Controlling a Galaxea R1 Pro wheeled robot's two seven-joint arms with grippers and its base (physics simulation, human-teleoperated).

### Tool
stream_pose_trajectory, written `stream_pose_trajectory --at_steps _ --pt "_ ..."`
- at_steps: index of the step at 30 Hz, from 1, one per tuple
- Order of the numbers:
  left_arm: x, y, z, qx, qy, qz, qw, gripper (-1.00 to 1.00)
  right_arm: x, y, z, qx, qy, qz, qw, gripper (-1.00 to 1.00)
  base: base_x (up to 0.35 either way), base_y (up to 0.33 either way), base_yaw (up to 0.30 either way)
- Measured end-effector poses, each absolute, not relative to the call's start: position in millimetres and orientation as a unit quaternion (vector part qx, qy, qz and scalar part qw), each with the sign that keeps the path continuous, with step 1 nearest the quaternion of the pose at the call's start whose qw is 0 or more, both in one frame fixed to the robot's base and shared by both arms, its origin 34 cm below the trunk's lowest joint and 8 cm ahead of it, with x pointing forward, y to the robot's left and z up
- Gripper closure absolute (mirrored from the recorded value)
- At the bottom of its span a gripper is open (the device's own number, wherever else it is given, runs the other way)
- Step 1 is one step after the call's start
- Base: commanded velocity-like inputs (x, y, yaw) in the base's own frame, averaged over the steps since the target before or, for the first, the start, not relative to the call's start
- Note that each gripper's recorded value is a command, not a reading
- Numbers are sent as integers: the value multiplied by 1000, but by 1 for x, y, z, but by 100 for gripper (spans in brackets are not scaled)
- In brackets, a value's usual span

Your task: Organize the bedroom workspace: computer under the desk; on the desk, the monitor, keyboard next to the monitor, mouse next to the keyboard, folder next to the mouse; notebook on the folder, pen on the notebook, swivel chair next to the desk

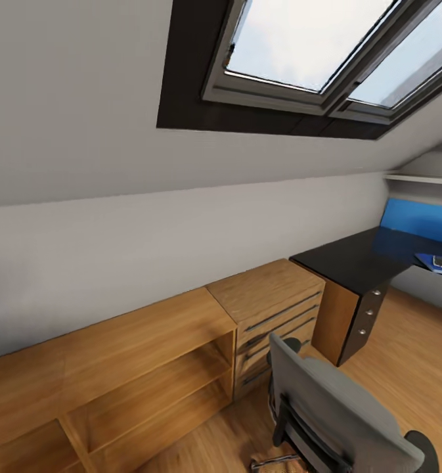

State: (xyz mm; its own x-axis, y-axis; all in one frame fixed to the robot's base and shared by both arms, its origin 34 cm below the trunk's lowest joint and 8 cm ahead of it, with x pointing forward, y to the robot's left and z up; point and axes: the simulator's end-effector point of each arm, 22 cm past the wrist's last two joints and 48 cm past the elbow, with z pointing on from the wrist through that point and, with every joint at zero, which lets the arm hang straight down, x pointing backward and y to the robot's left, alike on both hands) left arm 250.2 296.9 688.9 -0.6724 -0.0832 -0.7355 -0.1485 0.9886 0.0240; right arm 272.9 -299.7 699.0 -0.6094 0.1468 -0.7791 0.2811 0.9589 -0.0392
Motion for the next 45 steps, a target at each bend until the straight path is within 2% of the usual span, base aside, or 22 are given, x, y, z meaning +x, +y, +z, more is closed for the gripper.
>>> stream_pose_trajectory --at_steps 10,23,45 --pt "252 297 690 -63 913 40 402 -100 274 -300 700 120 893 -79 428 -100 17 3 -265" --pt "254 297 691 -64 911 40 405 -100 276 -300 701 120 891 -78 431 -100 244 20 -265" --pt "258 298 692 -65 909 41 411 -100 280 -300 703 121 888 -77 436 -100 99 31 -264"
